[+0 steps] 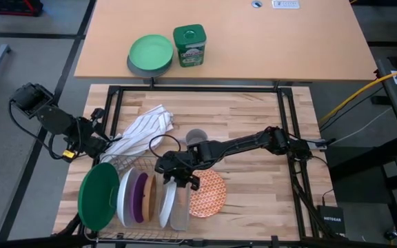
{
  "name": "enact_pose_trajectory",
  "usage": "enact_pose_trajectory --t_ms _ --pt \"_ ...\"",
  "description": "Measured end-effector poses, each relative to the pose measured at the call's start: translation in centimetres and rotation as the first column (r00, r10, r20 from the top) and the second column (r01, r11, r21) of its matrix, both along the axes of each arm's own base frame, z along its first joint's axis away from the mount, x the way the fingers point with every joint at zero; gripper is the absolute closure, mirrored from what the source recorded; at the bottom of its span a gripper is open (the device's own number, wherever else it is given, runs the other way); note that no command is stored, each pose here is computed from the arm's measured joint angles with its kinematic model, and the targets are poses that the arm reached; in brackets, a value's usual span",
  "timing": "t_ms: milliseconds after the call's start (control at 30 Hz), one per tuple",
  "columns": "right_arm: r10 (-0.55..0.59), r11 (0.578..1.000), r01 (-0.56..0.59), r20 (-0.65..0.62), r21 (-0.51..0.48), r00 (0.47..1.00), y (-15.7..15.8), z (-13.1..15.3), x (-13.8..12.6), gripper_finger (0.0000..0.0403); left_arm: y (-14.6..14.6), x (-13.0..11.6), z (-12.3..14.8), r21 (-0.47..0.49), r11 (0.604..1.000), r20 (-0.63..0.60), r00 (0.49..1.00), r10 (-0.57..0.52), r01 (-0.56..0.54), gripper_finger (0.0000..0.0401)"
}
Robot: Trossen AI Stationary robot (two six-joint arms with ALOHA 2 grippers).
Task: Sort dishes
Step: Put the blue patterned plate into the dish rack
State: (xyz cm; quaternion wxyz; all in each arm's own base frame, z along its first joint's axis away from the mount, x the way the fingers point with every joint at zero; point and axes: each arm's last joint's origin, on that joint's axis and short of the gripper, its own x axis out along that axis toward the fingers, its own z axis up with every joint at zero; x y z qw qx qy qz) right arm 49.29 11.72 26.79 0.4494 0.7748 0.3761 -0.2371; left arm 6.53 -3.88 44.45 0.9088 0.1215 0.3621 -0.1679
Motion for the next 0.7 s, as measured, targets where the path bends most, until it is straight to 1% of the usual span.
enact_pose_trajectory --t_ms 133,367,567,700 --pt "-0.007 1.0 0.007 -0.005 -0.013 1.0 -0.1 0.0 -0.1 0.0278 0.0 0.0 0.0 0.0 1.0 0.0 1.0 0.0 0.0 0.0239" --pt "-0.015 1.0 0.015 0.005 -0.003 1.0 0.0 0.1 0.0 0.0278 0.0 0.0 0.0 0.0 1.0 0.0 1.0 0.0 0.0 0.0239" --pt "-0.036 0.999 0.035 0.053 0.024 0.998 0.0 0.8 0.2 0.0278 0.0 0.0 0.0 0.0 1.0 0.0 1.0 0.0 0.0 0.0239" --pt "-0.051 0.998 0.049 0.1 0.025 0.994 0.1 1.1 0.5 0.0278 0.0 0.0 0.0 0.0 1.0 0.0 1.0 0.0 0.0 0.0239"
